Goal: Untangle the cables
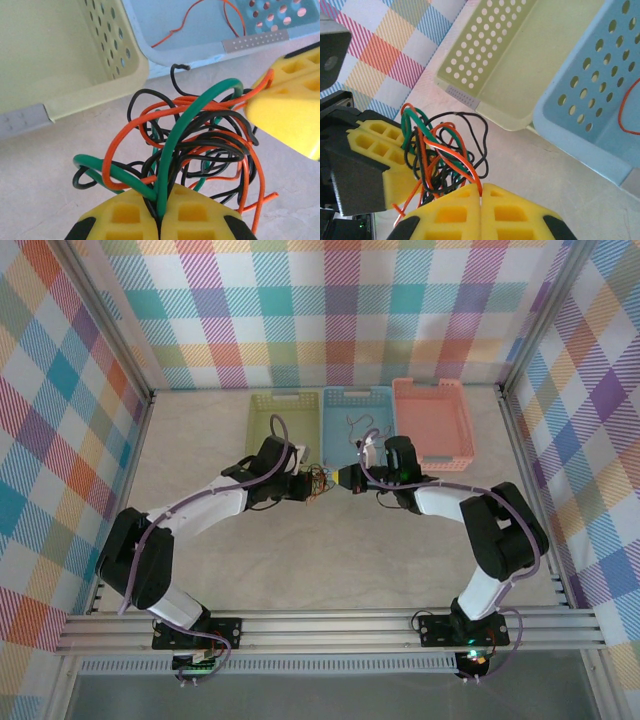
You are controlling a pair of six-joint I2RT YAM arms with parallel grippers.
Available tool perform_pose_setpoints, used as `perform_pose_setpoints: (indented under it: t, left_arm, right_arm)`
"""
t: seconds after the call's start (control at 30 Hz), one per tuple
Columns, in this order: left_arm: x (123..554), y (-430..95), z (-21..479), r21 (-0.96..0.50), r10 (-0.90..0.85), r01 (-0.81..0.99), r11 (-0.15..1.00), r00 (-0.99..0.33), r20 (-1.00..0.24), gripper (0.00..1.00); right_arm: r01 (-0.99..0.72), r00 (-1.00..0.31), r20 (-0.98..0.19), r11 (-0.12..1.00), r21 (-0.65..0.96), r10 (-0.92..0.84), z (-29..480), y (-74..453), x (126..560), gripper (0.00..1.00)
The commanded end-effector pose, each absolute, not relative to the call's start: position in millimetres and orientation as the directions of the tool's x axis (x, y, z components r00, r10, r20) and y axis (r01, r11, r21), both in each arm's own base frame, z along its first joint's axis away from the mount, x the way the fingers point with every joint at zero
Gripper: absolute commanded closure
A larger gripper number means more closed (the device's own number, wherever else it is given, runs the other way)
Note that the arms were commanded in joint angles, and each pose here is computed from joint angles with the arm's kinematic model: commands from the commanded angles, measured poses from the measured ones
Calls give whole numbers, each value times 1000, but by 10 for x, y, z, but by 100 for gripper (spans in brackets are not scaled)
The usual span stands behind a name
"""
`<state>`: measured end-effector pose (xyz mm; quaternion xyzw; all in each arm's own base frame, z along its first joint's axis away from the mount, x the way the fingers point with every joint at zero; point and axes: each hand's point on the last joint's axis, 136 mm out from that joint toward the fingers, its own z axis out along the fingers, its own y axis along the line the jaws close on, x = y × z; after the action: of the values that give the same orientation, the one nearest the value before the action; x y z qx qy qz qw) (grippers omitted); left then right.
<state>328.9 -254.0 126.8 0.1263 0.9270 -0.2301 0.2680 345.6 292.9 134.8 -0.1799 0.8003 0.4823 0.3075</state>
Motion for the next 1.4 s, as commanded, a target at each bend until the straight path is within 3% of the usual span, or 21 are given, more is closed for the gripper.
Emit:
perform_pose_setpoints:
  t: [0.0, 0.37, 0.77, 0.93, 1.37]
  left_arm:
    - [3167, -2514, 1301, -334, 140, 371, 866, -822, -552, 100]
    - [2911, -2596, 1212, -288, 211, 356, 889, -877, -431, 100]
    - [2795, -2662, 1066, -272, 246, 351, 896, -902, -354, 66]
    - [2824, -2627, 1120, -258, 233, 345, 902, -895, -381, 52]
    - [3010, -2590, 1608, -261, 174, 390, 883, -788, -591, 36]
  right_arm:
    - [-636, -679, -733, 472, 610, 33, 1552, 2890, 3482, 100]
    - [-658, -615, -787, 521, 544, 44, 1660, 2745, 3368, 100]
    - [-667, -605, -795, 520, 533, 38, 1635, 2727, 3308, 100]
    - [-669, -616, -787, 512, 539, 24, 1592, 2754, 3294, 100]
    - [-708, -632, -774, 435, 556, -38, 1536, 2924, 3189, 100]
